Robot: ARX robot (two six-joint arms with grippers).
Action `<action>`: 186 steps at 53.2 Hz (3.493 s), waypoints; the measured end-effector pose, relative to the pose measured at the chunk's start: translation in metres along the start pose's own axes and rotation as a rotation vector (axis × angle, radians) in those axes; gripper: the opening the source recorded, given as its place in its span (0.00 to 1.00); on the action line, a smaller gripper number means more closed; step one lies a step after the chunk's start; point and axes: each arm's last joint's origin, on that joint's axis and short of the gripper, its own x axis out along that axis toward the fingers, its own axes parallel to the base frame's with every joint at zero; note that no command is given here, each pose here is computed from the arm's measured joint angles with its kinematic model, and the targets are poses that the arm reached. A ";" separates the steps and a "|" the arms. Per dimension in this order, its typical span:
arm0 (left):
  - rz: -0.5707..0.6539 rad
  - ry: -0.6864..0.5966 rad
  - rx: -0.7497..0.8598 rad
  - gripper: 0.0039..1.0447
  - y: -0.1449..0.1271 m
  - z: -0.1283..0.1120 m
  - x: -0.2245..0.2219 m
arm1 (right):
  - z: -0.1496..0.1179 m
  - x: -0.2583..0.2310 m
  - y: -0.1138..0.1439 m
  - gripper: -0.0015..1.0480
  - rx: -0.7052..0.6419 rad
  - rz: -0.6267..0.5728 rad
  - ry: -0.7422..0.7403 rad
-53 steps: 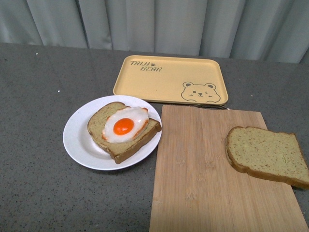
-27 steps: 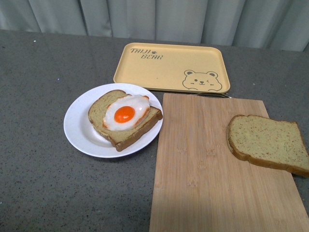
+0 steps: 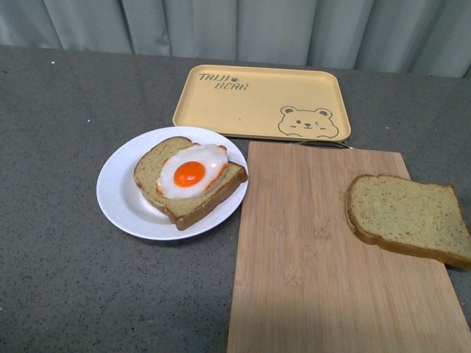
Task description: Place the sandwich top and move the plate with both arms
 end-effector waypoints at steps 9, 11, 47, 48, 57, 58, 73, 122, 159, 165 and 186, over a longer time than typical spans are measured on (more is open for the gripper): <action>0.000 0.000 0.000 0.94 0.000 0.000 0.000 | 0.006 0.027 -0.011 0.91 0.095 0.136 0.037; 0.000 0.000 0.000 0.94 0.000 0.000 0.000 | 0.006 0.033 -0.015 0.91 0.111 0.136 0.053; 0.000 0.000 0.000 0.94 0.000 0.000 0.000 | -0.004 0.072 -0.014 0.23 0.237 0.188 0.111; 0.000 0.000 0.000 0.94 0.000 0.000 0.000 | -0.004 0.072 -0.014 0.22 0.236 0.188 0.112; 0.000 0.000 0.000 0.94 0.000 0.000 0.000 | 0.000 0.059 -0.002 0.02 0.192 0.221 0.086; 0.000 0.000 0.000 0.94 0.000 0.000 0.000 | 0.001 0.056 0.001 0.02 0.182 0.235 0.076; 0.000 0.000 0.000 0.94 0.000 0.000 0.000 | 0.022 0.036 0.088 0.02 0.025 0.512 -0.076; 0.000 0.000 0.000 0.94 0.000 0.000 0.000 | 0.001 0.150 0.222 0.02 0.146 0.628 0.208; 0.000 0.000 0.000 0.94 0.000 0.000 0.000 | 0.009 0.103 0.198 0.81 -0.191 0.267 -0.372; 0.003 0.001 0.000 0.94 0.000 0.000 0.000 | -0.011 0.077 0.169 0.62 -0.330 -0.036 -0.801; 0.000 -0.001 0.000 0.94 0.000 0.000 0.000 | -0.039 -0.017 0.122 0.01 -0.431 -0.139 -0.970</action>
